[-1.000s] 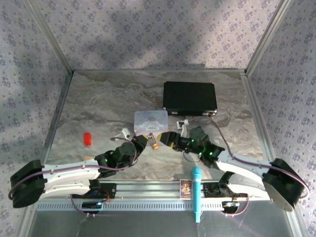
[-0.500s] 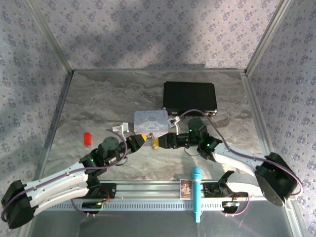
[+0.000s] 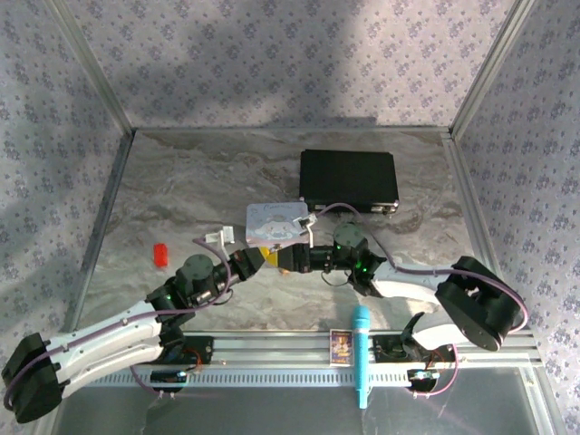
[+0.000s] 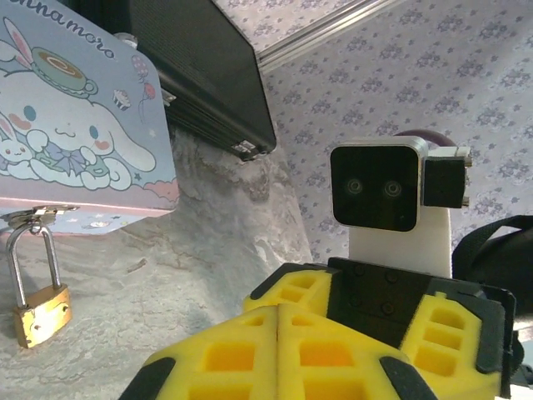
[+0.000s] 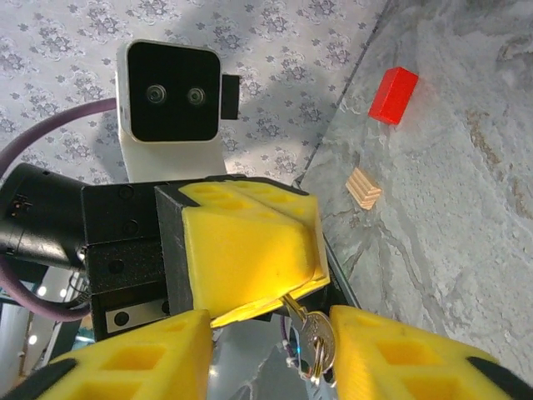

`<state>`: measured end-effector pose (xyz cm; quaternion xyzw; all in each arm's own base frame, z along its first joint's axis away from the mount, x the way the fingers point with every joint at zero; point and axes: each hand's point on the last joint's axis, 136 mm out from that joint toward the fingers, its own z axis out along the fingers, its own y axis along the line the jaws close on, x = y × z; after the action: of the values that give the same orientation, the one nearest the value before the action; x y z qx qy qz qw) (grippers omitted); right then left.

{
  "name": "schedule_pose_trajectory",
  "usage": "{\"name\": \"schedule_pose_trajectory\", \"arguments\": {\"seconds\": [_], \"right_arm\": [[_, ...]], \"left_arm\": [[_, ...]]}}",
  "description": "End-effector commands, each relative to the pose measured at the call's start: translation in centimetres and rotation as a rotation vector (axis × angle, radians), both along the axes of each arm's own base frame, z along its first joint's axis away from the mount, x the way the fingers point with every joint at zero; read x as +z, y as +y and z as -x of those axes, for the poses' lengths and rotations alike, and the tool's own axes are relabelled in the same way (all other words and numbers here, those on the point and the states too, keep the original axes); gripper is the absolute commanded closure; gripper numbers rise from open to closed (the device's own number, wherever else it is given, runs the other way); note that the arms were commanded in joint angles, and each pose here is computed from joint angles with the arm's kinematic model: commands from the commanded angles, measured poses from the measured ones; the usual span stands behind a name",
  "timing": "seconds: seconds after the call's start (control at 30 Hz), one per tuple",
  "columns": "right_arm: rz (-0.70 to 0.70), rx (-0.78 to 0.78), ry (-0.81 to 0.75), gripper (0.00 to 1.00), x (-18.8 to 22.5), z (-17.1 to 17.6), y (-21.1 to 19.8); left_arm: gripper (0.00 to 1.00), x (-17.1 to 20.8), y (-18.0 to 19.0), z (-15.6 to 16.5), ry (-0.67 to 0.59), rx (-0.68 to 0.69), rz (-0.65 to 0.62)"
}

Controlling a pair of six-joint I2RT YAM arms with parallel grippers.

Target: Unlock the padlock with the key

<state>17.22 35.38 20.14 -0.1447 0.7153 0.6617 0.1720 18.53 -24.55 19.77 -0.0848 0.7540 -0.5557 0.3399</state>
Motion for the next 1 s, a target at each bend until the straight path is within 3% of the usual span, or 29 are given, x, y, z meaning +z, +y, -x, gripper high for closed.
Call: {"name": "schedule_pose_trajectory", "arguments": {"seconds": [0.0, 0.5, 0.67, 0.7, 0.73, 0.8, 0.83, 0.87, 0.97], "right_arm": [[-0.035, 0.001, -0.014, 0.65, 0.7, 0.1, 0.3], [-0.051, -0.028, -0.005, 0.96, 0.4, -0.4, 0.0], [-0.05, -0.028, -0.004, 1.0, 0.4, -0.3, -0.1], [-0.042, -0.031, -0.005, 1.0, 0.3, -0.3, -0.1], [-0.033, -0.036, -0.004, 1.0, 0.1, -0.3, -0.2], [-0.004, -0.071, -0.003, 1.0, -0.6, -0.7, -0.6], [0.018, -0.089, 0.003, 1.0, -1.2, -0.8, -0.8], [0.048, -0.118, 0.016, 1.0, -1.9, -1.2, -1.1], [0.12, -0.187, 0.06, 1.0, -4.0, -2.2, -2.3]], "left_arm": [[1.0, 1.3, 0.4, -0.3, -0.031, 0.022, 0.047], [1.0, 0.1, 0.6, -0.3, 0.011, 0.037, 0.038], [1.0, -1.3, 1.1, -0.5, 0.057, 0.07, 0.003], [0.92, -1.6, 1.4, -0.6, 0.071, 0.085, -0.015], [0.74, -1.8, 1.7, -0.8, 0.079, 0.101, -0.025], [0.28, -2.0, 2.3, -1.0, 0.095, 0.137, -0.043], [0.16, -2.1, 2.5, -1.2, 0.101, 0.154, -0.056], [0.09, -2.4, 2.8, -1.3, 0.106, 0.168, -0.076], [0.06, -4.0, 3.4, -1.5, 0.145, 0.206, -0.131]]}}
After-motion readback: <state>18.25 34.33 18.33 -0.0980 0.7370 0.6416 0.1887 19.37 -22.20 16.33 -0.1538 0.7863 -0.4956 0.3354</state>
